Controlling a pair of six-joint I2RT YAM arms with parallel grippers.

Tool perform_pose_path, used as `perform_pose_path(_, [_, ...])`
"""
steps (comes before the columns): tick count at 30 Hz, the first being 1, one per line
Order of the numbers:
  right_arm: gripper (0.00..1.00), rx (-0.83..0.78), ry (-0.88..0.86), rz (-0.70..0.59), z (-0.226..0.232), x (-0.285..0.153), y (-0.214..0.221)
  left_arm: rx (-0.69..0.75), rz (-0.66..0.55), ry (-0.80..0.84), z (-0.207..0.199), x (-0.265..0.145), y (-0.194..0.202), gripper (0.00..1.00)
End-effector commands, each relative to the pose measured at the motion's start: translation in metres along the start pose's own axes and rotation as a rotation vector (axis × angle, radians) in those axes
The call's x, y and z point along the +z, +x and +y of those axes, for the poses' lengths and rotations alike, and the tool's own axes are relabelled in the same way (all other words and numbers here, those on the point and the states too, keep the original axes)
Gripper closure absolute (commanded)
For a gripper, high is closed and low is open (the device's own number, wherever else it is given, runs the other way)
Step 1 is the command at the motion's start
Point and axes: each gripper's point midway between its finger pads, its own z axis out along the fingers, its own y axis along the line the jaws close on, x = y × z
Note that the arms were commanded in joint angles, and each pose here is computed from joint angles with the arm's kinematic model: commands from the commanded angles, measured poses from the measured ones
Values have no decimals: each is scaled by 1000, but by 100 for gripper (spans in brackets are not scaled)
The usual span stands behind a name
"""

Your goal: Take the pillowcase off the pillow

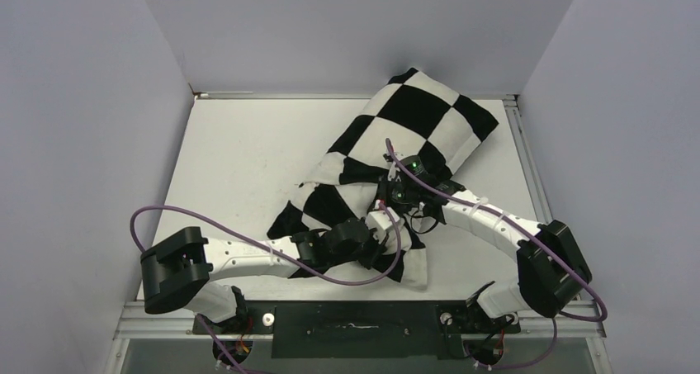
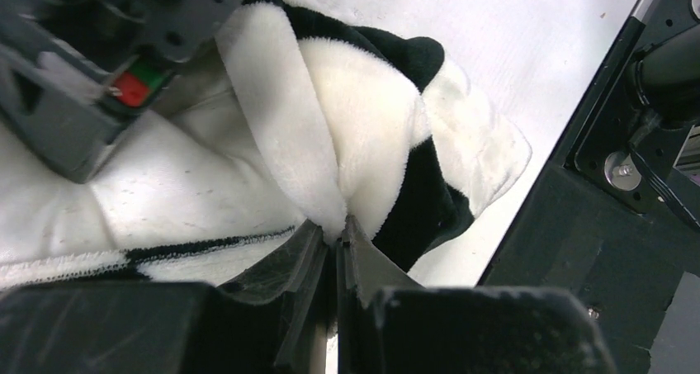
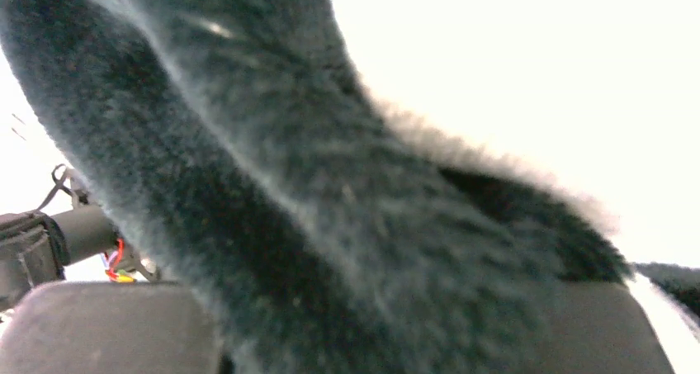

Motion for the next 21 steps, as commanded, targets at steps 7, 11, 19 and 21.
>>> perform_pose_path(7, [95, -40, -303, -363, 106, -25, -126, 49, 23, 155, -51, -7, 6, 92])
perform_pose_path(11, [95, -57, -333, -421, 121, -40, -150, 60, 42, 145, -53, -4, 14, 92])
perform_pose_path(19, [95, -49, -364, -523, 121, -78, -193, 110, 107, 67, -45, 1, 37, 92])
perform_pose_path(21, [95, -42, -366, -538, 117, -87, -199, 121, 126, 28, -39, 3, 44, 92])
